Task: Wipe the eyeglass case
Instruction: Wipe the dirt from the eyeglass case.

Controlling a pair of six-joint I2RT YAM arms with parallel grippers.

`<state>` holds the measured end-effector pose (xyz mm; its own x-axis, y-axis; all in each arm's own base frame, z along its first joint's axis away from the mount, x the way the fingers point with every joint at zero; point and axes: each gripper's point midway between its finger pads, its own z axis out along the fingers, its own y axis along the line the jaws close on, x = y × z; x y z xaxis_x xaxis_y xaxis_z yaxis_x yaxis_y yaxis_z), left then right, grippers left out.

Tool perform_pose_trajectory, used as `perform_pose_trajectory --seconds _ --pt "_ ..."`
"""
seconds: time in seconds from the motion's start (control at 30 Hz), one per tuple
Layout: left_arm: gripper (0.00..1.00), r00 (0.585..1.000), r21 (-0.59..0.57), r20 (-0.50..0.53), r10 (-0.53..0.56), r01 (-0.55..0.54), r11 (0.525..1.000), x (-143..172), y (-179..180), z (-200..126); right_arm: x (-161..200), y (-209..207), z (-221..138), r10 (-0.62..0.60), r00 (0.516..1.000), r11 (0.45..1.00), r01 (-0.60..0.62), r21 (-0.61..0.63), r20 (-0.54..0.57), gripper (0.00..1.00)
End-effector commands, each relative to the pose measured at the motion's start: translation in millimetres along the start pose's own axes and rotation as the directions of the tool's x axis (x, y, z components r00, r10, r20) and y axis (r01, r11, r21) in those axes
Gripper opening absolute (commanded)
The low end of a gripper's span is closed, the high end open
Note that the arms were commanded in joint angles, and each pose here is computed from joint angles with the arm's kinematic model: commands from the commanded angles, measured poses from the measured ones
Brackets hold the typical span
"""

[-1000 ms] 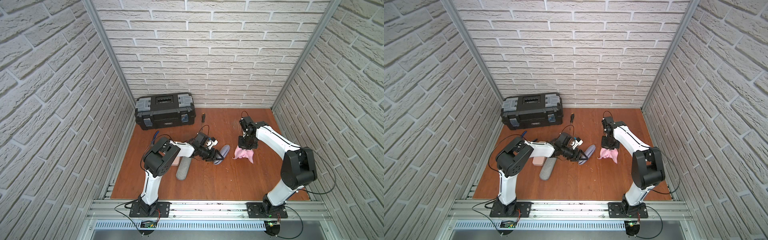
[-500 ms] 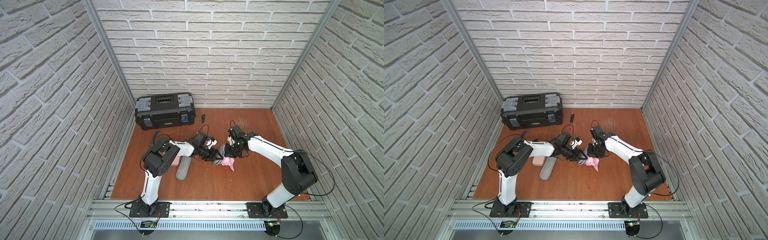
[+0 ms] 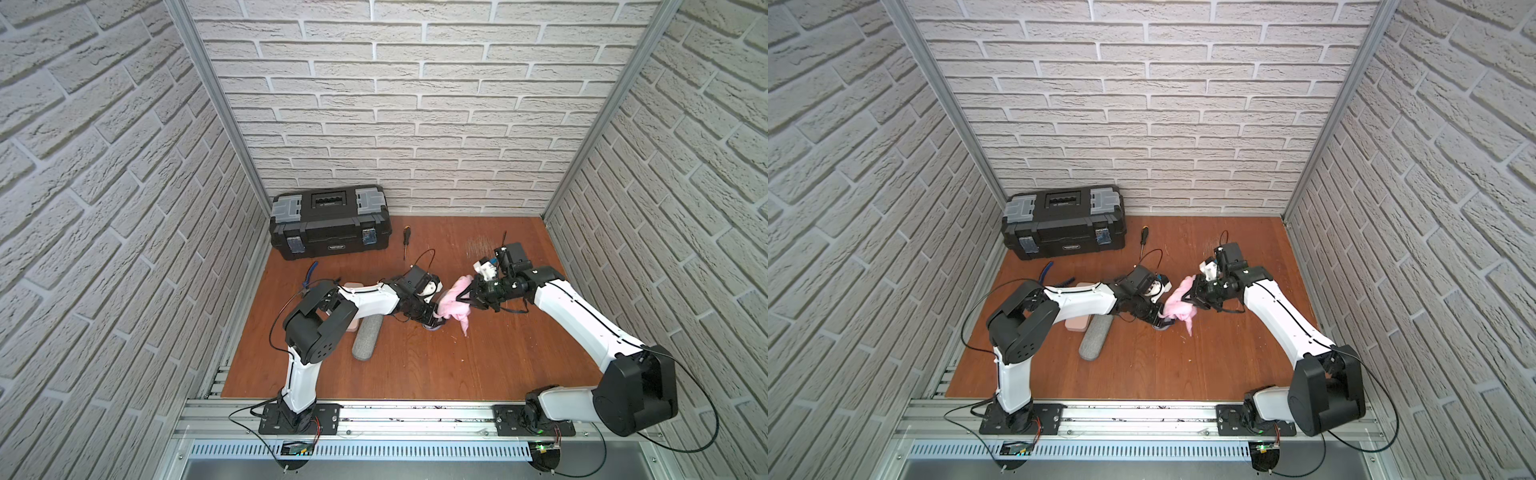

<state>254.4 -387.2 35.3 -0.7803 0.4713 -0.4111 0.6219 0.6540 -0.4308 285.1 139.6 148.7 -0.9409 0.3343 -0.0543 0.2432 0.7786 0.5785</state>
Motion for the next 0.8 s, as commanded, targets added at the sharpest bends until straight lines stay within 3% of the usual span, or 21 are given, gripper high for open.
perform_pose_trajectory --seconds 0.0,0.2,0.33,0.4,0.5,0.63,0.7,0.77 --pt "0.45 0.972 -0.264 -0.172 0.162 -0.204 0.943 50 39 1 -2 -58 -4 -0.036 0.999 0.941 0.026 0.337 0.023 0.02" --pt "0.49 0.953 -0.298 -0.084 0.29 -0.302 0.906 38 26 -5 -5 -29 36 -0.103 0.995 0.942 0.094 0.322 0.011 0.02" --pt "0.51 0.932 -0.286 -0.067 0.356 -0.359 0.888 40 17 -5 3 -25 77 -0.039 0.998 0.971 0.049 0.233 -0.049 0.02" --pt "0.51 0.926 -0.281 -0.07 0.372 -0.376 0.883 42 16 -4 3 -43 84 -0.019 0.997 0.958 0.039 0.283 -0.076 0.02" --pt "0.51 0.923 -0.286 -0.076 0.376 -0.382 0.879 45 17 -2 -10 -89 72 -0.018 0.998 0.894 0.044 0.446 -0.062 0.02" --pt "0.5 0.908 -0.31 -0.089 0.409 -0.415 0.855 47 18 -1 -42 -110 21 -0.161 0.987 0.736 0.118 0.667 0.004 0.02" --pt "0.5 0.899 -0.321 -0.093 0.429 -0.435 0.841 47 16 -1 -49 -96 3 -0.216 0.976 0.727 0.146 0.67 0.022 0.02" --pt "0.51 0.892 -0.331 -0.091 0.442 -0.446 0.832 47 14 -1 -43 -71 3 -0.229 0.973 0.793 0.175 0.583 0.02 0.02"
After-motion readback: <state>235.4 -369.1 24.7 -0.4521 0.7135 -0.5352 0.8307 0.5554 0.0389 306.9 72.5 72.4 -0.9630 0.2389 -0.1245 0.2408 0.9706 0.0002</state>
